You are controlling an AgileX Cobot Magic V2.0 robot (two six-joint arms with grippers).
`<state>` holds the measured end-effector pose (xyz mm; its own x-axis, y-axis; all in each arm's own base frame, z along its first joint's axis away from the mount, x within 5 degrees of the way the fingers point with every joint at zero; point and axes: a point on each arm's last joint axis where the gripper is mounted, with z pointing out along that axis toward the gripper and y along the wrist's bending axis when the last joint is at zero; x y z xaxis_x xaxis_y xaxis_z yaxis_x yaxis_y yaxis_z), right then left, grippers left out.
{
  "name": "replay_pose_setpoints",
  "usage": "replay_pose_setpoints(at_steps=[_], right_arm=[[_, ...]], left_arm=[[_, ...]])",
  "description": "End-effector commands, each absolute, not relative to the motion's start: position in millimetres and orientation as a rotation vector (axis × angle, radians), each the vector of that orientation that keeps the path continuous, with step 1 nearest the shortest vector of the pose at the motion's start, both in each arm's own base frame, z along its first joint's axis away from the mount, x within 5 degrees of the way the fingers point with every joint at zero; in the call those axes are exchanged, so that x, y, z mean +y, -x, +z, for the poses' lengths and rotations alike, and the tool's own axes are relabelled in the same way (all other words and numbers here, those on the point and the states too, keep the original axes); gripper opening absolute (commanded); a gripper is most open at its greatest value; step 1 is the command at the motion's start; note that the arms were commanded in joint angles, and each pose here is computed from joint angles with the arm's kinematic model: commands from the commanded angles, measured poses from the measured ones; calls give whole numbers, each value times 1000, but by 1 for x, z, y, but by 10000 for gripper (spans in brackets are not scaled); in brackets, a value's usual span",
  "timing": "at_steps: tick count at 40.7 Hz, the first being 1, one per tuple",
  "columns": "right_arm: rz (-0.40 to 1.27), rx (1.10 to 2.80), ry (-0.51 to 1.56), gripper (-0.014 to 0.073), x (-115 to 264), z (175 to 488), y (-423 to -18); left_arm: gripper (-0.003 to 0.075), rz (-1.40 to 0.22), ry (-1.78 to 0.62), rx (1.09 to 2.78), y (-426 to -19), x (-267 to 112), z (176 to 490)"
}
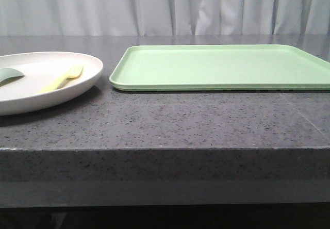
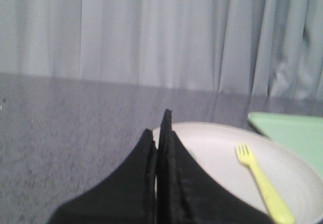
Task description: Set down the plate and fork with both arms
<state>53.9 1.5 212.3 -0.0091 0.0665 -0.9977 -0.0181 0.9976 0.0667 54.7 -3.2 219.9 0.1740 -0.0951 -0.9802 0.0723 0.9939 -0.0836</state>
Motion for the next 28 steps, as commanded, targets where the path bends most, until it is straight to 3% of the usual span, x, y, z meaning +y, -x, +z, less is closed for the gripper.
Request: replay_pose_setpoints(at_steps=[1, 13, 21, 28], right_arm=[[61, 1413, -35, -69, 1, 257, -43], [72, 1614, -25, -59, 3, 319, -65], [72, 1730, -28, -59, 3, 333, -101], [68, 1705, -34, -57, 2, 337, -112]], left_arm=[[-18, -131, 25, 1218, -48, -3, 243], [-18, -122, 31, 1435, -71, -4, 291], [-18, -118, 33, 1534, -108, -6, 317], [-18, -119, 33, 1526, -125, -7, 323]])
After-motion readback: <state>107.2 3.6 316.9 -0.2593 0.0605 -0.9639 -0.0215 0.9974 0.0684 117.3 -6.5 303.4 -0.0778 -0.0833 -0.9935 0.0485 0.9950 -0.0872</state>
